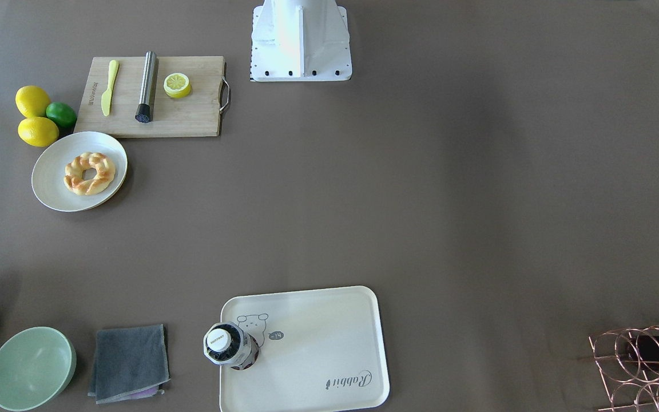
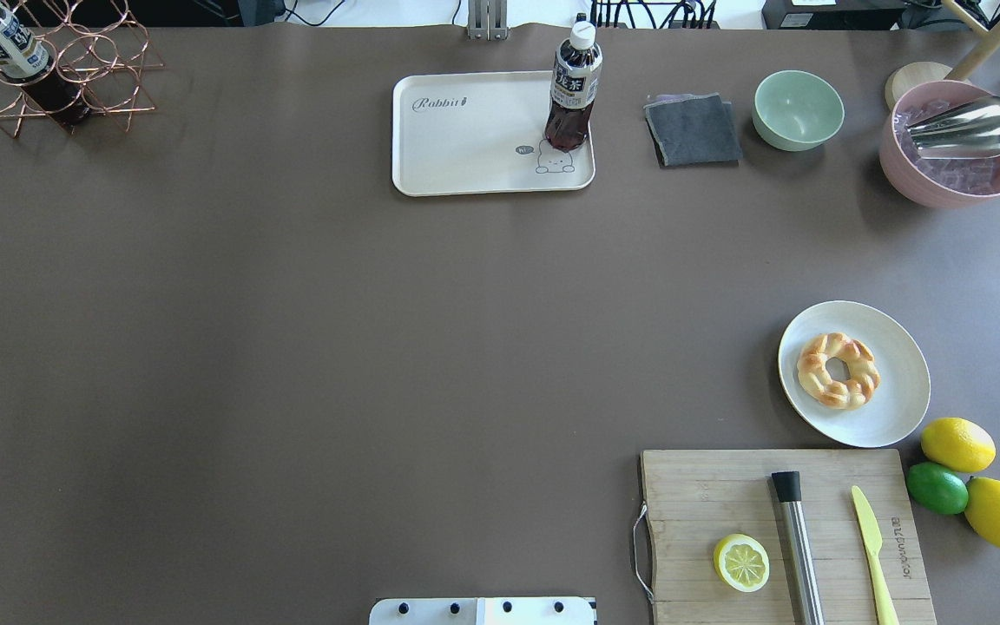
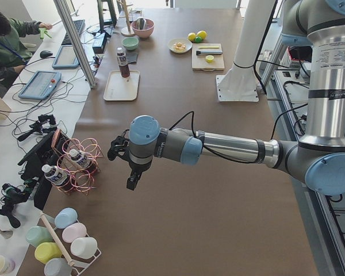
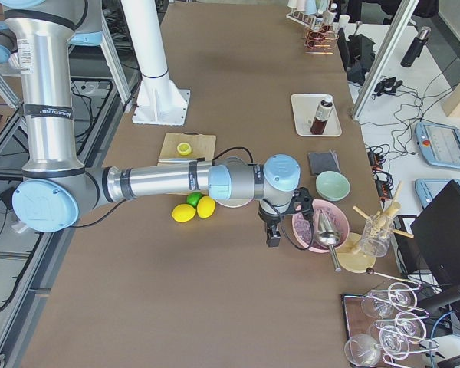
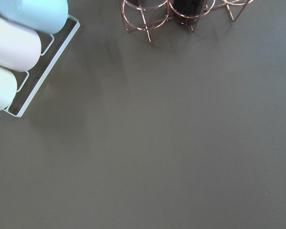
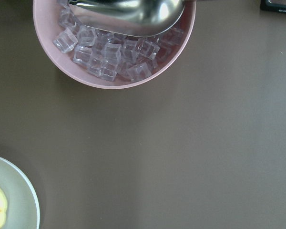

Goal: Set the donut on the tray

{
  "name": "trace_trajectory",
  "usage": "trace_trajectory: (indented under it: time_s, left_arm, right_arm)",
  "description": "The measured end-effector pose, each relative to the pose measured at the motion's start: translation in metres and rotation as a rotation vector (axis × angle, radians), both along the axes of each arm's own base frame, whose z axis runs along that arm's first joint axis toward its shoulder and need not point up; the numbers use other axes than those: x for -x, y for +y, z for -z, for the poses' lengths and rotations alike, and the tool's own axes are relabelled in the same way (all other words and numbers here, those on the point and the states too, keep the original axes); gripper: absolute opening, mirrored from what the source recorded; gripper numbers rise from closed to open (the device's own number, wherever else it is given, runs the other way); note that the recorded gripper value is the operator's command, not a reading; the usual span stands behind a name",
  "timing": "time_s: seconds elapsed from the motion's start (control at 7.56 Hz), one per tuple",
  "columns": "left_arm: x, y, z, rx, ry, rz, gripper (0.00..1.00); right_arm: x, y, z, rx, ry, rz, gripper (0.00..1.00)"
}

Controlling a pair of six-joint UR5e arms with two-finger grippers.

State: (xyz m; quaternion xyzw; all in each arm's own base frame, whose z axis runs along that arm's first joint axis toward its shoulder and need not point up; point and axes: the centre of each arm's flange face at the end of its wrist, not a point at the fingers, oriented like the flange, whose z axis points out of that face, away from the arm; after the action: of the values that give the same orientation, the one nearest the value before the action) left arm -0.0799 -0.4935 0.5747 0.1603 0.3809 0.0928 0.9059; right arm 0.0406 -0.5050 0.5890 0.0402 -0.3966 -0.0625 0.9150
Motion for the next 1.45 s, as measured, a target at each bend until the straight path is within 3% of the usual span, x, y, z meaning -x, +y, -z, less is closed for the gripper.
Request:
trace_trajectory:
  time_s: [0.13, 0.26, 0.53, 1.06, 1.32, 1.45]
  left_arm:
    - [-0.005, -0.008, 0.008, -0.024, -0.001, -0.010, 0.99]
    - [-0.007, -0.016, 0.015, -0.038, 0.000, -0.013, 0.99]
    - [-0.020, -0.032, 0.032, -0.020, 0.017, 0.009, 0.99]
    - [-0.051, -0.046, 0.046, -0.009, 0.029, -0.015, 0.99]
    - [-0.052, -0.047, 0.050, -0.012, 0.031, -0.014, 0.99]
    - [-0.052, -0.048, 0.052, -0.012, 0.032, -0.011, 0.99]
  right_arm:
    - [0.008, -0.004, 0.021, -0.015, -0.025, -0.006, 1.00]
    - [0.025, -0.008, 0.037, 0.002, -0.049, -0.015, 1.00]
    - [0.079, -0.011, 0.050, 0.075, -0.064, -0.035, 0.99]
    - [0.197, 0.007, 0.046, 0.148, -0.016, -0.118, 0.93]
    - [0.227, 0.016, 0.012, 0.155, -0.030, -0.139, 0.82]
    - [0.236, 0.021, -0.003, 0.154, -0.046, -0.156, 0.69]
